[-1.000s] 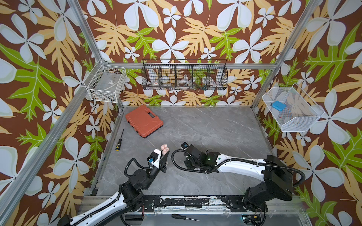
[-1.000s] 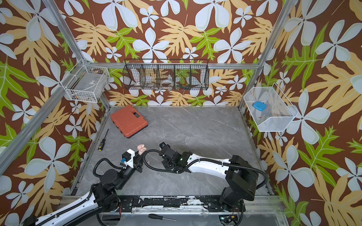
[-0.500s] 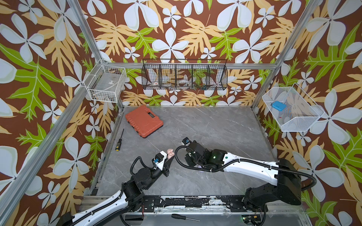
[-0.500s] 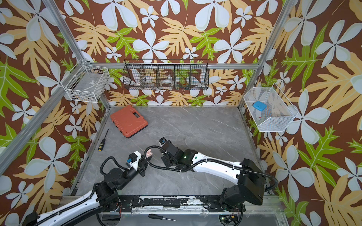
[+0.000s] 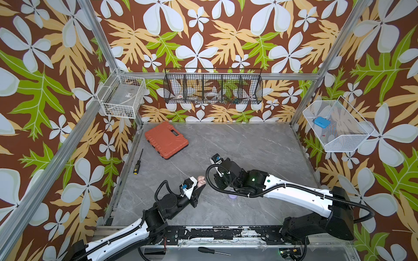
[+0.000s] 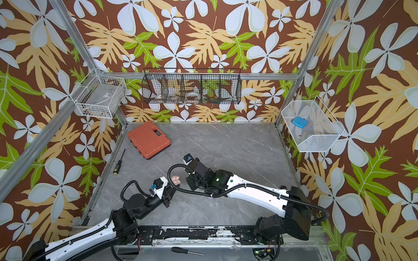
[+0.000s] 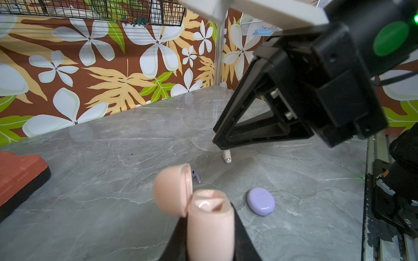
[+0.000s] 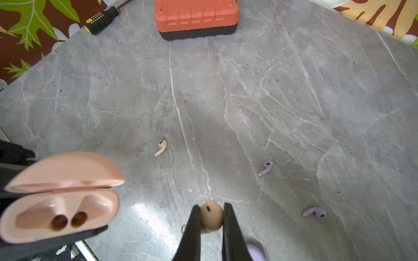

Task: Insert wireless bluetooth earbuds into charging case
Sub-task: Pick up the wireless bluetooth earbud from the center of the table, then insert the wireless bluetooth earbud into the charging case.

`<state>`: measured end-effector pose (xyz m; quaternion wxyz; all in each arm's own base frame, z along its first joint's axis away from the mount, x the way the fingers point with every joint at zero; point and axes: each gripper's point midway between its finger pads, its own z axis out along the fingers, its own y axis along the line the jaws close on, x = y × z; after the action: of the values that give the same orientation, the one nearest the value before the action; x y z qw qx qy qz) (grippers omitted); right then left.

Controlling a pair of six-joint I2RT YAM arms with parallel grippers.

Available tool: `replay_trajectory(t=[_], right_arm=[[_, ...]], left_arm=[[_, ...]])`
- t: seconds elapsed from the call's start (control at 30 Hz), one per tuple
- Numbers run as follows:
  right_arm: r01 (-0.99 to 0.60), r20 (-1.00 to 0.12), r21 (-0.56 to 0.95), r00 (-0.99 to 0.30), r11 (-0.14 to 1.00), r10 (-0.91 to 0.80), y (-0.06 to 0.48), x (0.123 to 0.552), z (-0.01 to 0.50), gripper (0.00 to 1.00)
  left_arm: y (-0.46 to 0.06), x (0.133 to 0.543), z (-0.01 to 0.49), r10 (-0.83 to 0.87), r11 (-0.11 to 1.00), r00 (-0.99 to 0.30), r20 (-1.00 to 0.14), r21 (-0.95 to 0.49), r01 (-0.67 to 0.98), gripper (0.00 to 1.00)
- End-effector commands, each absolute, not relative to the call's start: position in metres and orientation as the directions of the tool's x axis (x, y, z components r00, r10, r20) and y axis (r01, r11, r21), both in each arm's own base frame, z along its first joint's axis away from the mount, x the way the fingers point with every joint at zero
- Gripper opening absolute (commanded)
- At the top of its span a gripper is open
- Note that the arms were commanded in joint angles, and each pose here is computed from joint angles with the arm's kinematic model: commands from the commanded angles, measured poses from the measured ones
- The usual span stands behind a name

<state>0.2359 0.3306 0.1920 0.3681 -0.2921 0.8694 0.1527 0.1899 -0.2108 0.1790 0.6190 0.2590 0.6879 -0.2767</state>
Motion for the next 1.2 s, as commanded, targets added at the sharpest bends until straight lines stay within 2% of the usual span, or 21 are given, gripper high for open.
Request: replay_trajectory(t=[0.0,0.43,1.17], right_arm=[[-0.634,-0.733,0.056,-0.551,0.771,-0.4,0.332,0.233,0.197,0.13],[-0.683,-0.767,0.062,-0.499,0.728,-0.403,0.347,0.214,0.22,0.13],[-0.72,-0.773,0.051,-0.468,0.692,-0.429,0.367,0.199,0.221,0.13]], left_arm=[[-0.216,0.185,0.187,-0.023,0.684,-0.089,-0.996,-0.081,0.725,0.0],[-0.22,0.182,0.186,-0.023,0.664,-0.099,-0.995,-0.089,0.742,0.0],[-0.222,0.179,0.189,-0.041,0.649,-0.102,-0.994,-0.105,0.754,0.0]])
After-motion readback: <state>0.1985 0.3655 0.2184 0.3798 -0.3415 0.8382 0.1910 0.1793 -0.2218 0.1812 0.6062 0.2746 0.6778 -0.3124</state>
